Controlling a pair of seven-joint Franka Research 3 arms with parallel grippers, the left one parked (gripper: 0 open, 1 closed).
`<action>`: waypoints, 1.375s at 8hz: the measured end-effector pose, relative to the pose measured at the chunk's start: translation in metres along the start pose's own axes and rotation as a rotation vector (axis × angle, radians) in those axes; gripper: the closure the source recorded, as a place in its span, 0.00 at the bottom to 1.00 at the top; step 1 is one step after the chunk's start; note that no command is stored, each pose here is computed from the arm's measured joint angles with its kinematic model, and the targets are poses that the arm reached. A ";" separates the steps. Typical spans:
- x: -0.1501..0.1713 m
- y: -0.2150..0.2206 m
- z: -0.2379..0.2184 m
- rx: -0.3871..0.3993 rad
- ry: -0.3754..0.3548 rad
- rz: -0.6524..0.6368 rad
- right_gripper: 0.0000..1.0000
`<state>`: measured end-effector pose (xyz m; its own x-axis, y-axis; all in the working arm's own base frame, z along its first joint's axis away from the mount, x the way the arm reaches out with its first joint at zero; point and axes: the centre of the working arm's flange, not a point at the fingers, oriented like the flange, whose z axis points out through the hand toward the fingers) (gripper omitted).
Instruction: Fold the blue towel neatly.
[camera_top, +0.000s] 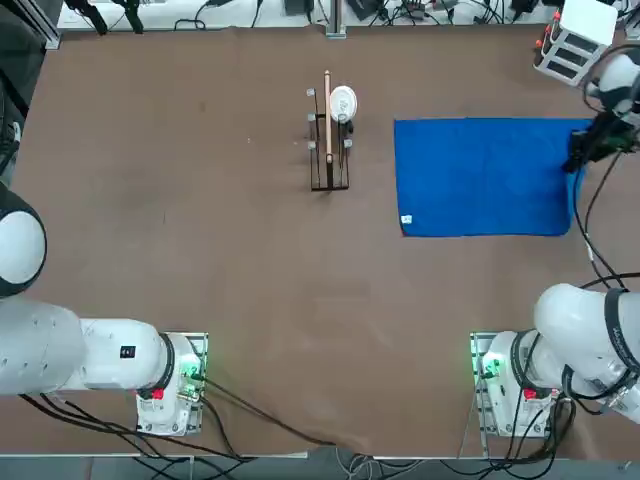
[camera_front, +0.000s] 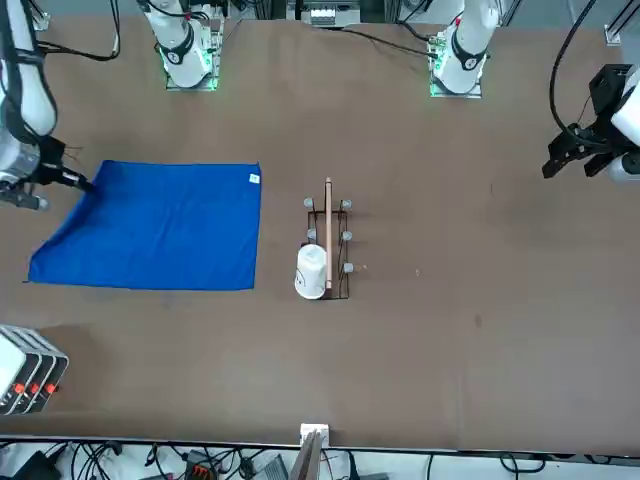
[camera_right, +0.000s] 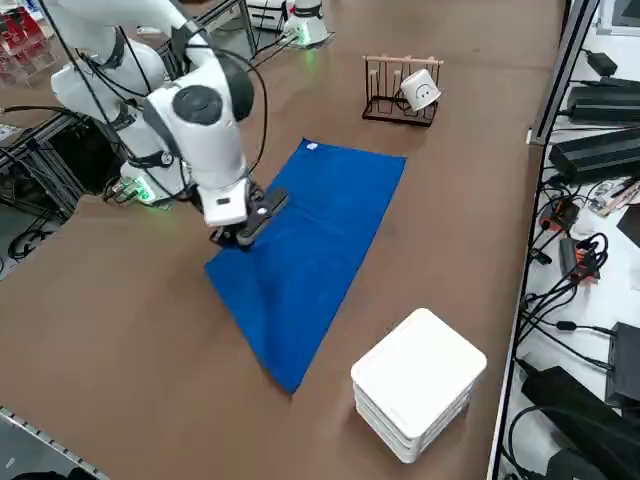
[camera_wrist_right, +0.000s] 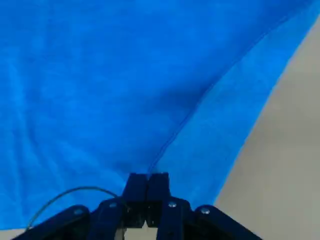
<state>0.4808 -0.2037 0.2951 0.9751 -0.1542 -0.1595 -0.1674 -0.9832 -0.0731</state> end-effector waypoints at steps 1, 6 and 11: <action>0.005 -0.034 -0.001 0.012 -0.010 -0.054 0.98; 0.002 -0.186 0.001 0.019 -0.061 -0.332 0.98; -0.022 -0.288 0.005 0.015 -0.072 -0.525 0.98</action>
<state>0.5065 0.0838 0.3148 0.9160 0.3659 -0.1644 0.3378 -0.9247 -0.1756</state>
